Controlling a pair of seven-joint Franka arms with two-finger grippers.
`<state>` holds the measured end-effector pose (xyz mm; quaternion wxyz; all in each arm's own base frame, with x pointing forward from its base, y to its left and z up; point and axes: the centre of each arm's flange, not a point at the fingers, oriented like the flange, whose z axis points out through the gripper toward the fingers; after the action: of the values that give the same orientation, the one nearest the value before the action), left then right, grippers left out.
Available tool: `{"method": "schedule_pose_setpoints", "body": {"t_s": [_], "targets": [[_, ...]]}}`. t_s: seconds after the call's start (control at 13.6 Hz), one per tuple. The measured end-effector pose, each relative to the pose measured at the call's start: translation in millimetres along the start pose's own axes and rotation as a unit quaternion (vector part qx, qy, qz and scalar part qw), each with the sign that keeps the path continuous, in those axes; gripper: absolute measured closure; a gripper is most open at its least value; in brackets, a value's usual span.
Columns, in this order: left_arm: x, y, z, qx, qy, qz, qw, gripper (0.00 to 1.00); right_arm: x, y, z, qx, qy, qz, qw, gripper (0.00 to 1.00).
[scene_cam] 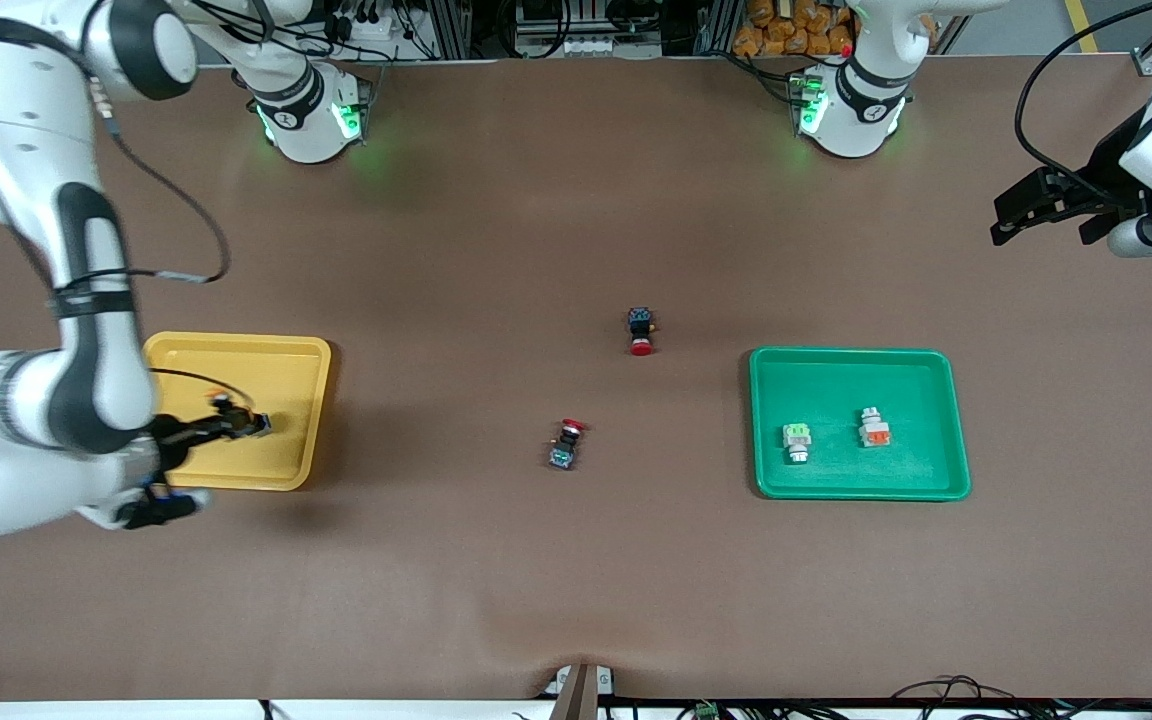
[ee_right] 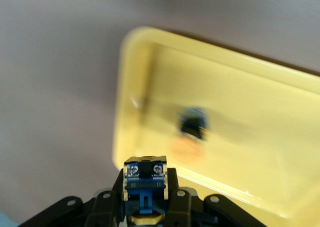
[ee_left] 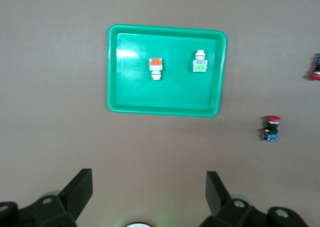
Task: Place green and yellow buttons in trays
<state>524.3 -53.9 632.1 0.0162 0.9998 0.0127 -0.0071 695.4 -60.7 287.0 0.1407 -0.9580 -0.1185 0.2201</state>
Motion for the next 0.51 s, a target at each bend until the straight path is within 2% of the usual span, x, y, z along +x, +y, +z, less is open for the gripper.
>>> {"method": "schedule_pose_setpoints", "body": {"t_s": [0.15, 0.22, 0.51], "targets": [[0.6, -0.2, 1.0, 0.0, -0.001, 0.0, 1.0, 0.0, -19.5, 46.1, 4.8, -0.006, -0.012, 0.003, 1.0, 0.67], [1.0, -0.7, 1.5, 0.0, -0.001, -0.001, 1.0, 0.0, -24.2, 56.2, 7.3, -0.006, -0.016, 0.005, 1.0, 0.59], [1.7, -5.2, 1.6, 0.0, -0.002, -0.005, 1.0, 0.0, -29.2, 53.5, -8.3, -0.015, -0.005, -0.023, 1.0, 0.15]]}}
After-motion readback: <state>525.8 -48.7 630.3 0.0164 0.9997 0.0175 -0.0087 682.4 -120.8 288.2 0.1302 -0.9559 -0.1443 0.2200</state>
